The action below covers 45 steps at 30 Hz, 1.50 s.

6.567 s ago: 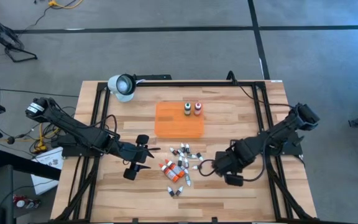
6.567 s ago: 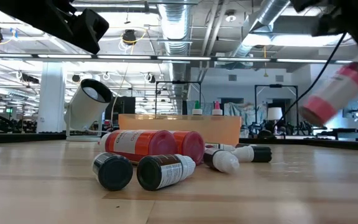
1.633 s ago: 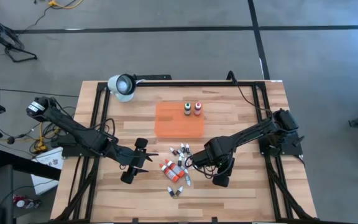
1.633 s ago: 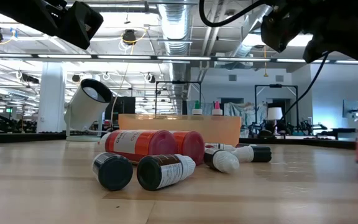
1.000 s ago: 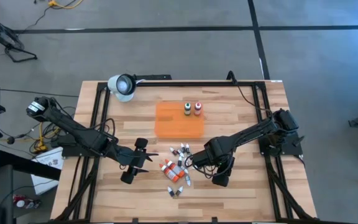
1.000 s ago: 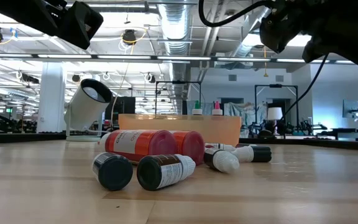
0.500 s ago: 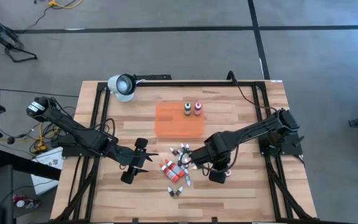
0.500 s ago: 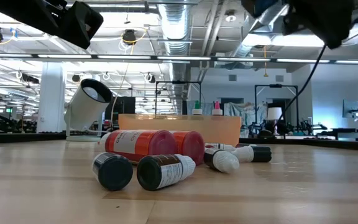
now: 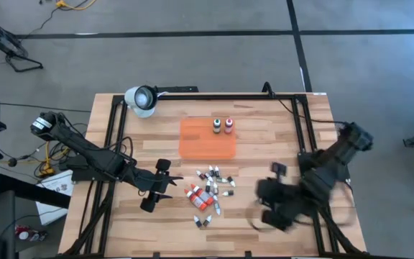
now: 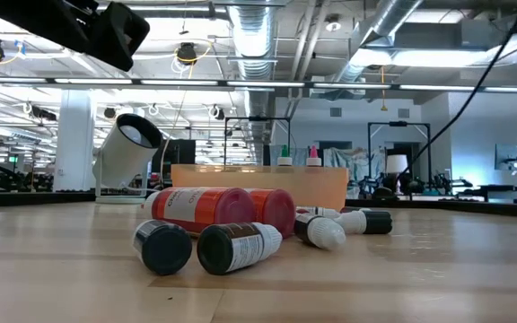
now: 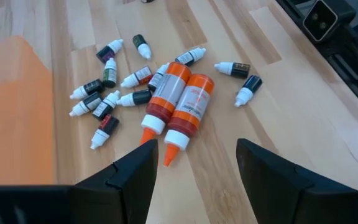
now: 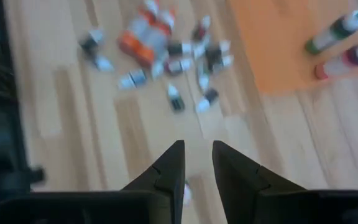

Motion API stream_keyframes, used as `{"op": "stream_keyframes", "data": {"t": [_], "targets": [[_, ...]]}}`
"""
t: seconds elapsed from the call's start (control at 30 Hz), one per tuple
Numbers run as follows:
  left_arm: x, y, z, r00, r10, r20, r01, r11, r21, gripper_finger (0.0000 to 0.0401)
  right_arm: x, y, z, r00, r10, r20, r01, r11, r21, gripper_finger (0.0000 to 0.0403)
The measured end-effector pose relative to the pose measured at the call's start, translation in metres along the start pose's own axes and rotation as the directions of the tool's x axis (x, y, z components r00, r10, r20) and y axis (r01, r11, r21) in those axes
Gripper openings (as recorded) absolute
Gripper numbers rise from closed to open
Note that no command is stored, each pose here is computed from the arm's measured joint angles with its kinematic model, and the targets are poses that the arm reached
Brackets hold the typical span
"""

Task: Pick & Place food coloring
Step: Put the big pink food coloring bottle into the orange bin

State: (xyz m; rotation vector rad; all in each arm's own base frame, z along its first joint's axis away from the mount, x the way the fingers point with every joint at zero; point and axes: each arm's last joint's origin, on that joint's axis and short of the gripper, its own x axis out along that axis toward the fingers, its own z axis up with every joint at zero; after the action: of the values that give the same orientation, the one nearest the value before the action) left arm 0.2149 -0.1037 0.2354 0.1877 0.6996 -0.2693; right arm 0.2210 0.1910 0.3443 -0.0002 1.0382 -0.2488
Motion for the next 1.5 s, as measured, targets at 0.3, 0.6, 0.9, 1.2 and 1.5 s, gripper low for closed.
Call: {"op": "stream_keyframes", "data": {"t": [0.3, 0.6, 0.9, 1.2, 1.5], "targets": [[0.000, 0.000, 0.005, 0.998, 0.013, 0.054, -0.016, 0.999, 0.051, 0.0213, 0.016, 0.041, -0.082, 0.991, -0.066, 0.118, 0.048, 0.988, 0.145, 0.0076], [0.000, 0.000, 0.009, 0.996, 0.023, 0.089, -0.028, 0.998, 0.048, 0.0213, 0.057, 0.065, -0.137, 0.963, -0.161, 0.218, 0.091, 0.950, 0.298, 0.0076], [-0.001, 0.001, 0.011, 0.992, 0.049, 0.112, -0.054, 0.998, 0.041, 0.0213, 0.091, 0.082, -0.170, 0.947, -0.224, 0.231, 0.116, 0.907, 0.404, 0.0115], [-0.001, 0.001, 0.012, 0.991, 0.049, 0.122, -0.054, 0.998, 0.041, 0.0213, 0.120, 0.088, -0.170, 0.931, -0.299, 0.209, 0.185, 0.880, 0.437, 0.0218], [0.003, 0.000, 0.011, 0.993, 0.049, 0.108, -0.054, 0.998, 0.040, 0.0213, 0.118, 0.084, -0.171, 0.922, -0.329, 0.202, 0.211, 0.868, 0.450, 0.0233]]}}
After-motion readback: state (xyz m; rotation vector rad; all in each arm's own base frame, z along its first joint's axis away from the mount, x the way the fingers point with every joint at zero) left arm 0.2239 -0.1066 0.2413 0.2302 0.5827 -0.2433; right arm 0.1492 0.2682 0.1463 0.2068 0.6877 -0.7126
